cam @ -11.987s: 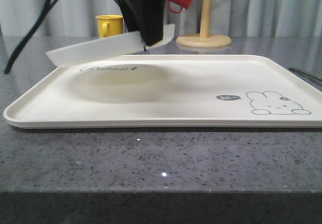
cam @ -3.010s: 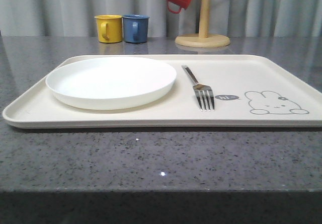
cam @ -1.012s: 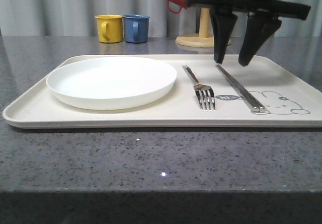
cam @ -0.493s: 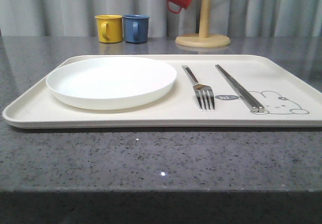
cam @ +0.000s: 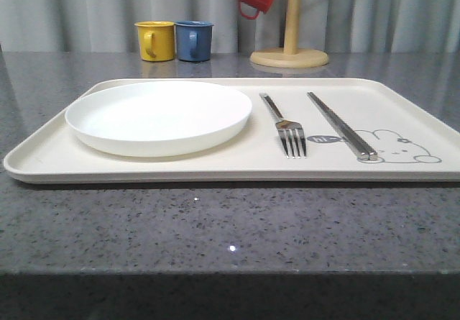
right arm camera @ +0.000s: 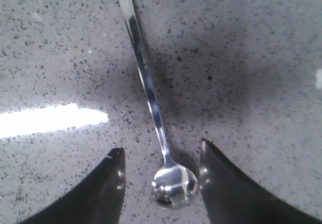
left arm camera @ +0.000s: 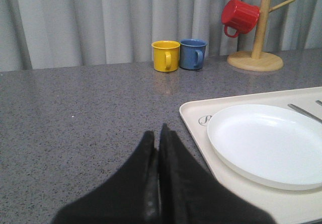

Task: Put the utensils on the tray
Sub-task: 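Move the right gripper to the steel spoon and grasp it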

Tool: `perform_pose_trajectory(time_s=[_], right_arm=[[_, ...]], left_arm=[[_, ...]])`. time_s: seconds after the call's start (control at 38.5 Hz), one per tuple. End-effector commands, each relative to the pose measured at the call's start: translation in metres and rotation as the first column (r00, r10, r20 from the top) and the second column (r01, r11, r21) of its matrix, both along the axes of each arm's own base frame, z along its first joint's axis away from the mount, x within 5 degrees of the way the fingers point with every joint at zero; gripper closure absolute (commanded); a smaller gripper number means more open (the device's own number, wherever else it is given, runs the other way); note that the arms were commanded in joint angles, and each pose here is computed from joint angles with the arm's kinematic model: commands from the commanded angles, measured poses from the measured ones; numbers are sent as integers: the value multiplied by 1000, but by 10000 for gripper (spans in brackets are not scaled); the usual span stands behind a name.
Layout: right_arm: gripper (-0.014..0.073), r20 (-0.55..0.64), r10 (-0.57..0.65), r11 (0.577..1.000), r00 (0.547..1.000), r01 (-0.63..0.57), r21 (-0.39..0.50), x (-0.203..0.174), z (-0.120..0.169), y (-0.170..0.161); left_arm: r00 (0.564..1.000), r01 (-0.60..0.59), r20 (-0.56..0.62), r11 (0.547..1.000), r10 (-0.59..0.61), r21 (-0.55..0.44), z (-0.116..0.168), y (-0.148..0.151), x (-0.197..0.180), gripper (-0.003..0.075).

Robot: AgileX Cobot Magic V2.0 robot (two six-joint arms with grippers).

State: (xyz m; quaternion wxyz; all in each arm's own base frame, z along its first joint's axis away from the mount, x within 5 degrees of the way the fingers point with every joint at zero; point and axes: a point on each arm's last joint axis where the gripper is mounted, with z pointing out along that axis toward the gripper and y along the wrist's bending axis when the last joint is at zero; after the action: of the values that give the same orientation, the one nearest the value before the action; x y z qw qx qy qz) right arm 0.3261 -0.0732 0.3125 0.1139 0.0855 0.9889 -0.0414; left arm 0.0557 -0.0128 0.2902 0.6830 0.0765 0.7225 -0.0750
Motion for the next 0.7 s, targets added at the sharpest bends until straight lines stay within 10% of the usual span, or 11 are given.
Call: perform_pose_trajectory(time_s=[0.0, 0.67], right_arm=[[221, -15, 19, 1000, 1000, -19, -2, -2, 6, -2], [239, -67, 40, 999, 997, -40, -3, 27, -38, -9]], left_arm=[[995, -5, 99, 999, 9, -32, 16, 1, 0, 738], [995, -5, 99, 999, 9, -32, 16, 1, 0, 738]])
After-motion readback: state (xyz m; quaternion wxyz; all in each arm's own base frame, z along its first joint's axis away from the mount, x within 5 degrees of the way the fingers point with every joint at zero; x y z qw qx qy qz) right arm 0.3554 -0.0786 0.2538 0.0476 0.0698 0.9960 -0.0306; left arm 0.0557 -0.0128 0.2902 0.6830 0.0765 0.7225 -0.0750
